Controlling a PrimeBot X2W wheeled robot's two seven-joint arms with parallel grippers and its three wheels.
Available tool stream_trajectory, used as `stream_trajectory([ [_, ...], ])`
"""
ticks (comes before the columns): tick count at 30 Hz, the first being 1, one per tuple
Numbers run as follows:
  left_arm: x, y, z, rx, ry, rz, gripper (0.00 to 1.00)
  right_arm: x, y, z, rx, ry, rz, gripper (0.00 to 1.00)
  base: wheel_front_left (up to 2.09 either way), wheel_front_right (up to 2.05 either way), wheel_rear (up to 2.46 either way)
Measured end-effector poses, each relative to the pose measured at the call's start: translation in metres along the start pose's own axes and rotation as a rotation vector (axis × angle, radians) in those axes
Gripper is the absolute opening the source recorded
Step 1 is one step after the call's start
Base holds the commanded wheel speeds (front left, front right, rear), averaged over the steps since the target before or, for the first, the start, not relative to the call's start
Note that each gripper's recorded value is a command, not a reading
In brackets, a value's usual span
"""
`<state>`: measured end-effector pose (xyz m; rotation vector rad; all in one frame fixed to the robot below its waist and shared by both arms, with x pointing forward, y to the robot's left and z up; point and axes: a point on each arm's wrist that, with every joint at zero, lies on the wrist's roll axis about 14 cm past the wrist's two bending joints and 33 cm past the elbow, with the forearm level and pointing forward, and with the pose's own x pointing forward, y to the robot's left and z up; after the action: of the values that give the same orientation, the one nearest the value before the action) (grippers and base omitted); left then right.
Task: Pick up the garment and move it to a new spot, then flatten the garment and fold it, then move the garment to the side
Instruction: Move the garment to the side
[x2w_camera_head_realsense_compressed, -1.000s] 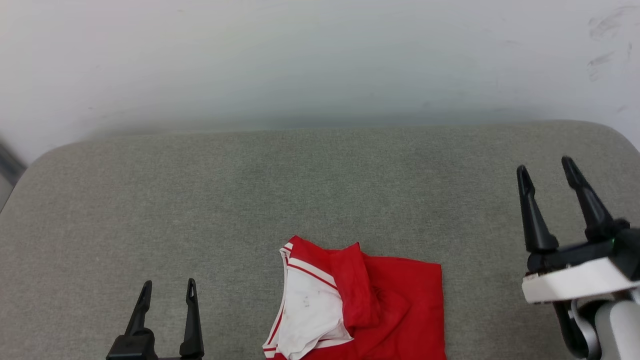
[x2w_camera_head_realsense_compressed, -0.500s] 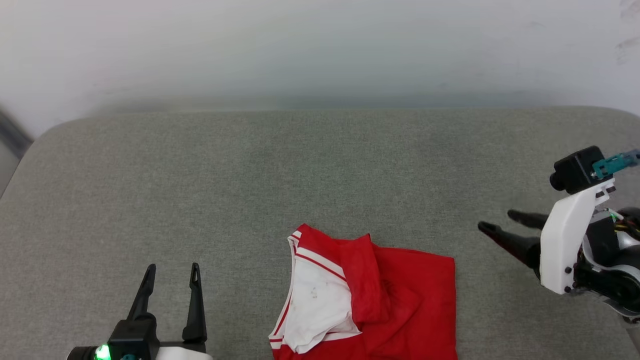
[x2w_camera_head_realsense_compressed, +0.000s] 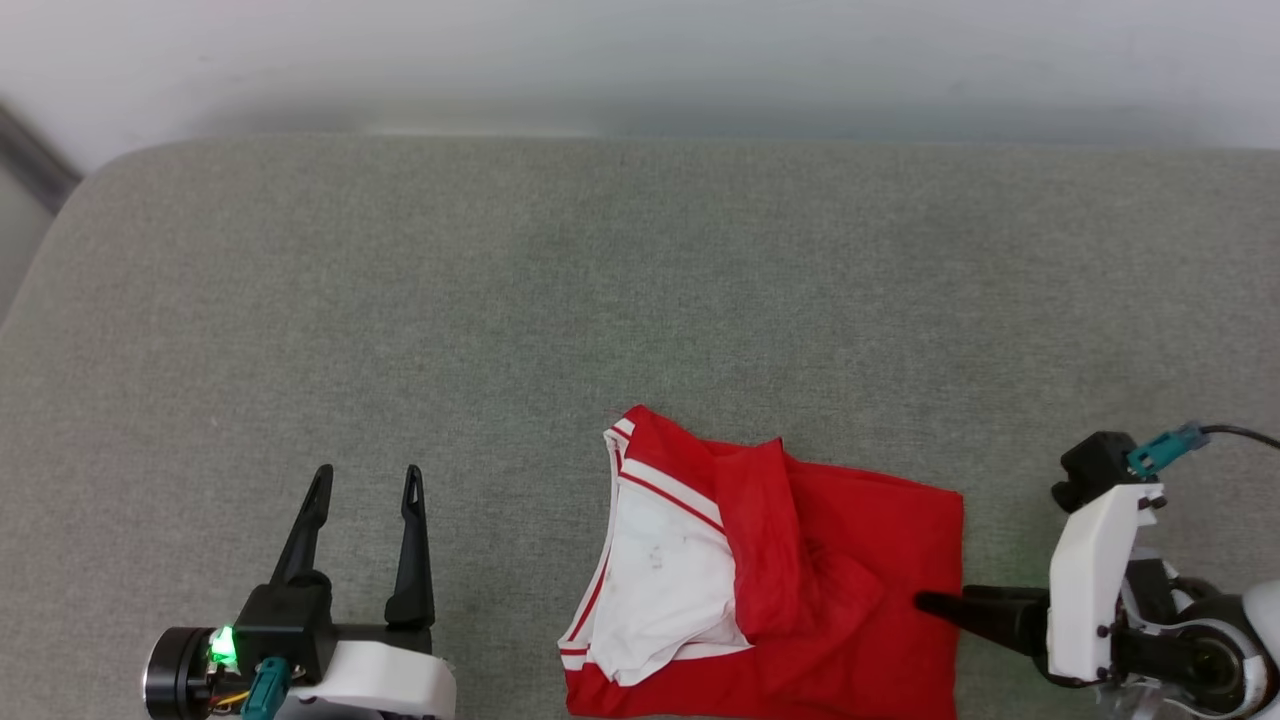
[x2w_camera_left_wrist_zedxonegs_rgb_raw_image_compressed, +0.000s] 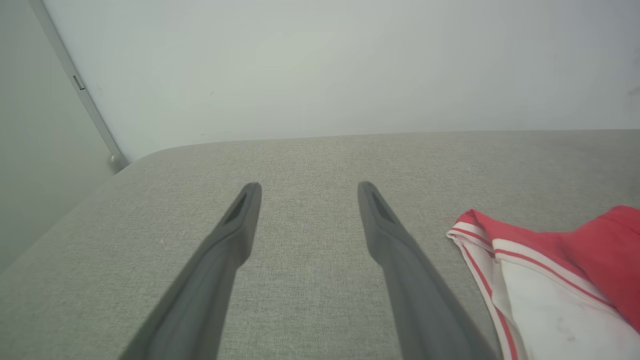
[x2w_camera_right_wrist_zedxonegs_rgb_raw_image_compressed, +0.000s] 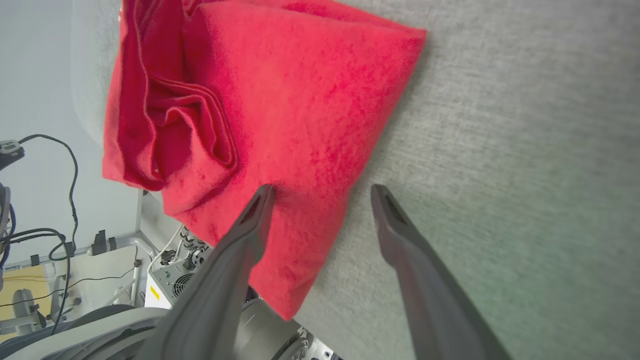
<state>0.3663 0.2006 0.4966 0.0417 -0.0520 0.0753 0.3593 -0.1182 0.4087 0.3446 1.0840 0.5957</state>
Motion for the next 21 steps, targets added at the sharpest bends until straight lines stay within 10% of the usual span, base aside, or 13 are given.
stream_trajectory([
  [13,0.011,0.008,-0.013,0.017,0.037,0.021,1.00,0.059,0.010,-0.018,0.088,0.082,0.079,0.97,0.00,0.00,0.00],
  [14,0.011,0.009,-0.013,0.018,0.037,0.024,1.00,0.061,0.010,-0.019,0.082,0.086,0.080,0.26,0.00,0.00,0.00],
  [15,0.011,0.010,-0.013,0.019,0.037,0.027,1.00,0.062,0.011,-0.018,0.070,0.090,0.080,0.00,0.00,0.00,0.00],
  [21,0.007,0.013,-0.009,0.014,0.028,0.043,1.00,0.060,0.021,-0.010,-0.002,0.056,0.089,0.00,0.00,0.00,0.00],
])
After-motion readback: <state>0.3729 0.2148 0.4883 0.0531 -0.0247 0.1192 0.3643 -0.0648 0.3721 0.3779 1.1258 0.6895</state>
